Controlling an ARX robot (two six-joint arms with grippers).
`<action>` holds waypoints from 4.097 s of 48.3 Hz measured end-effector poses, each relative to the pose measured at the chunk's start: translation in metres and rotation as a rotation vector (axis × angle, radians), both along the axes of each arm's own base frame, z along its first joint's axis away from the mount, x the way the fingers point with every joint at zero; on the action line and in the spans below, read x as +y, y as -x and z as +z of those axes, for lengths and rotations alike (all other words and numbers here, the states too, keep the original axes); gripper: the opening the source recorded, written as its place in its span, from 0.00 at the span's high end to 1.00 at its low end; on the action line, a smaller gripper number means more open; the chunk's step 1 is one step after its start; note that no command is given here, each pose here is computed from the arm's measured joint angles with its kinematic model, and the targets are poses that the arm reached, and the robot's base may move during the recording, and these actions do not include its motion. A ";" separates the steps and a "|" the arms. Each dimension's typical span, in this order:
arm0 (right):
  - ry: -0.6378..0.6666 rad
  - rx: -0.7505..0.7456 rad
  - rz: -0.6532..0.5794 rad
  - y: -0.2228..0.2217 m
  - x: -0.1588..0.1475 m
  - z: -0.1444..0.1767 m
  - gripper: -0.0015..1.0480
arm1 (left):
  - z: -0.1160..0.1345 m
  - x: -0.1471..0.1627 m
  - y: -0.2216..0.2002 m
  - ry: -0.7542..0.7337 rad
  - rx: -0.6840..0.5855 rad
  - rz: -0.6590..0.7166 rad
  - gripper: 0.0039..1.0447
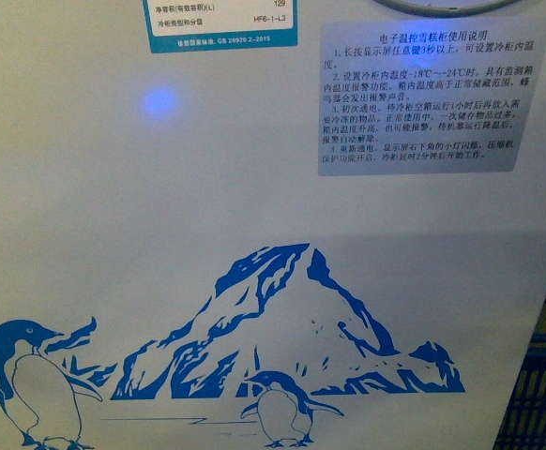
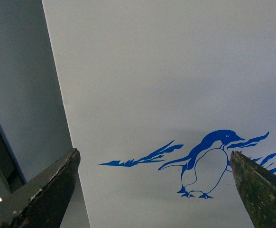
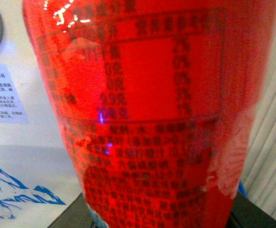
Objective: Put drink in fridge
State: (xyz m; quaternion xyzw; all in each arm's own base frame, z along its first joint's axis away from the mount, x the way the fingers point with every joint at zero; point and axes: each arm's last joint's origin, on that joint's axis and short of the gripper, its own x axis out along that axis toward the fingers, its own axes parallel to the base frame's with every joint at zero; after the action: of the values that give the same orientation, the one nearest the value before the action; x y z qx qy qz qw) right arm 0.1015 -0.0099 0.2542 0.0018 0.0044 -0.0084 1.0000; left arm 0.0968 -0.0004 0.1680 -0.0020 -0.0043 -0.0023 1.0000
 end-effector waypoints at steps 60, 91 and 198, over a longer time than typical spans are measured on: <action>0.000 0.000 -0.010 0.000 0.000 -0.002 0.62 | 0.000 0.000 0.000 0.000 0.000 0.000 0.08; 0.000 0.000 -0.010 0.000 0.000 -0.002 0.63 | 0.000 0.000 0.000 0.000 0.000 0.001 0.08; 0.003 -0.001 -0.010 0.000 0.000 -0.002 0.63 | 0.017 -0.008 -0.234 -0.630 0.082 -0.943 0.08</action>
State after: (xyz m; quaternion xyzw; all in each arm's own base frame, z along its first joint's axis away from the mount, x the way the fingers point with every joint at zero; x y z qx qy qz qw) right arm 0.1011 -0.0101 0.2520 0.0005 0.0039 -0.0135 0.9999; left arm 0.3304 -0.0083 0.1855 0.2947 0.0369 -0.4498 0.8423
